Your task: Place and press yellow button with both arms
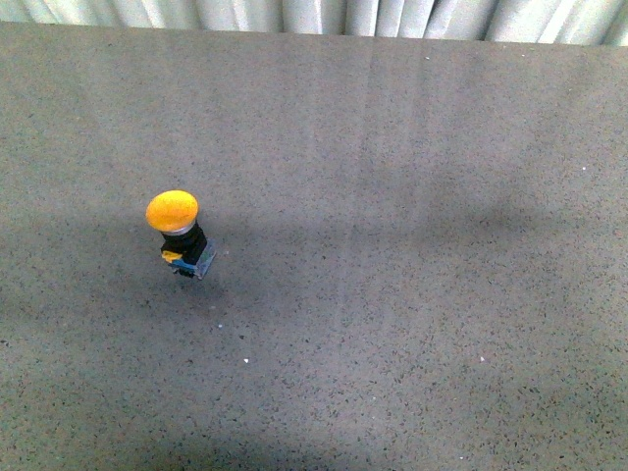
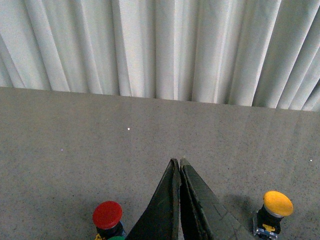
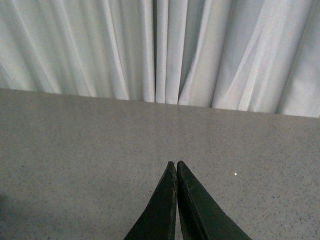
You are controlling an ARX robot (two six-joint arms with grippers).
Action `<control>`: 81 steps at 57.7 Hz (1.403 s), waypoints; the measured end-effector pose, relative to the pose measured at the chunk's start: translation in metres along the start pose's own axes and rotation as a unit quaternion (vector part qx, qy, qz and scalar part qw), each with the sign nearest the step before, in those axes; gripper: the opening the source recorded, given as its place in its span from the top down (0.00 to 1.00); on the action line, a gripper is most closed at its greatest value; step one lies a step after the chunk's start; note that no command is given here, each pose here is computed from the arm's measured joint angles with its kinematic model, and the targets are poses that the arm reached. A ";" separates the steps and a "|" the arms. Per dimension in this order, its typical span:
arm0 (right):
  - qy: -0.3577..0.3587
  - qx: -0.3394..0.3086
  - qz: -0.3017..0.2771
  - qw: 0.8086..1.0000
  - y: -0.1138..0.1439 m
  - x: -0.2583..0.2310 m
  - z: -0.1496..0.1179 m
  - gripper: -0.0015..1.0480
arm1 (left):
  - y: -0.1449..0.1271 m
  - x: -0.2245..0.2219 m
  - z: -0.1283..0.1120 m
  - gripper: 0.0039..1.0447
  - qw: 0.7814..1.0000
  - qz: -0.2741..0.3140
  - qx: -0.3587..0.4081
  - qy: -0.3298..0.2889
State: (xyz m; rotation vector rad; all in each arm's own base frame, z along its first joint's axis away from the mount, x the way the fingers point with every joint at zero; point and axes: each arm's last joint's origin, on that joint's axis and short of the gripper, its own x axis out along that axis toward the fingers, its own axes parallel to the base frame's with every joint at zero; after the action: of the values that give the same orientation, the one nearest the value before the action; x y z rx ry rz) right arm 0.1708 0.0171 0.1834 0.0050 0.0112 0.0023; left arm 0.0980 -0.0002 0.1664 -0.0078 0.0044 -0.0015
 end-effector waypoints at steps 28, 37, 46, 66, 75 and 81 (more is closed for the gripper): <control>-0.006 0.000 -0.001 1.000 -0.017 -0.033 -0.016 0.99 | 0.000 0.000 0.000 0.99 1.000 0.000 0.000 0.000; -0.011 0.000 -0.001 1.000 -0.017 -0.039 -0.013 0.99 | 0.000 0.000 0.000 0.99 1.000 0.000 0.000 0.000; -0.012 0.000 -0.001 1.000 -0.017 -0.045 -0.012 0.99 | 0.000 0.000 0.000 0.99 1.000 0.000 0.000 0.000; -0.015 0.000 -0.001 1.000 -0.017 -0.057 -0.011 0.99 | 0.000 0.000 0.000 0.99 1.000 0.000 0.000 0.000; -0.015 0.000 0.000 1.000 -0.017 -0.060 -0.011 0.99 | 0.000 0.000 0.000 0.99 1.000 0.000 0.000 0.000; -0.015 0.000 -0.001 1.000 -0.017 -0.062 -0.012 0.99 | 0.000 0.000 0.000 0.99 1.000 0.000 0.000 0.000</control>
State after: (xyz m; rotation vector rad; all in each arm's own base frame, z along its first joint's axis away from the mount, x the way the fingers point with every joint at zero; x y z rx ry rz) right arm 0.1084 0.0002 0.1723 0.0040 -0.0185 0.0012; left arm 0.0980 -0.0002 0.1664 -0.0078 0.0044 -0.0015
